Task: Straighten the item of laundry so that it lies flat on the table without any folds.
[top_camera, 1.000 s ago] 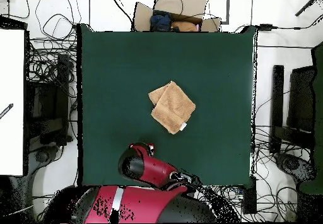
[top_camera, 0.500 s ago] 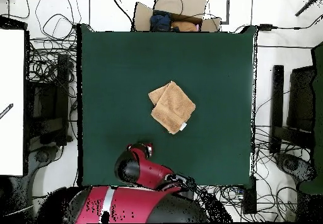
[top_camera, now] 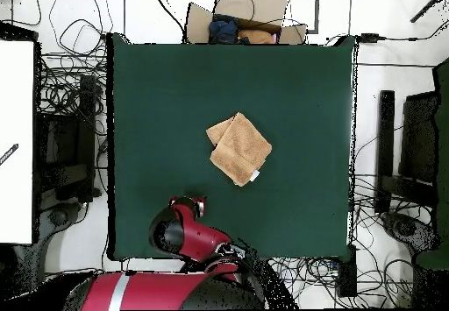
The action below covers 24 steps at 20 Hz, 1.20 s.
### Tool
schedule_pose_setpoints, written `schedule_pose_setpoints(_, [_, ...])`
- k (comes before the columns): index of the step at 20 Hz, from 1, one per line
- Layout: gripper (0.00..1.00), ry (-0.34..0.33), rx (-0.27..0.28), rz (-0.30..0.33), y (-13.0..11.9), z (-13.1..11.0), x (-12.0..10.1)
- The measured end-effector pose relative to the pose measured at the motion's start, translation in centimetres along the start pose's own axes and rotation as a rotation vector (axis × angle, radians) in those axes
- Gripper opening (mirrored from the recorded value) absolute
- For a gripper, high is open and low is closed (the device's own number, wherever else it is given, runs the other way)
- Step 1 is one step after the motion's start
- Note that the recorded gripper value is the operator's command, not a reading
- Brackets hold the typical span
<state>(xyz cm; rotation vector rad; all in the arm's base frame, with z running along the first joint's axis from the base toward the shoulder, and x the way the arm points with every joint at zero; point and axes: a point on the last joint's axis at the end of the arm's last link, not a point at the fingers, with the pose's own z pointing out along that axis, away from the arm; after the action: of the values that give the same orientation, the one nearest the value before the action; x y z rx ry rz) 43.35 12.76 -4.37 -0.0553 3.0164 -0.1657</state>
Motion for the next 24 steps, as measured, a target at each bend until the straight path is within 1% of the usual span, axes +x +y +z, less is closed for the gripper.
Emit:
schedule_pose_setpoints(4, [1.0,-0.009,0.002,0.016,-0.7,-0.2,-0.6])
schedule_pose_setpoints(7, [1.0,-0.009,0.005,0.045,-2.1,-0.2,-1.0])
schedule_pose_setpoints(8, [1.0,-0.002,0.005,0.063,-3.0,-0.1,-1.1])
schedule_pose_setpoints(10, [1.0,0.005,0.004,0.08,-3.9,0.1,-1.1])
schedule_pose_setpoints(16, [1.0,0.014,-0.001,0.108,-6.5,0.9,-1.1])
schedule_pose_setpoints(21, [1.0,0.013,-0.005,0.112,-7.9,2.0,-1.3])
schedule_pose_setpoints(24, [1.0,0.005,-0.014,0.086,-8.0,2.1,-1.3])
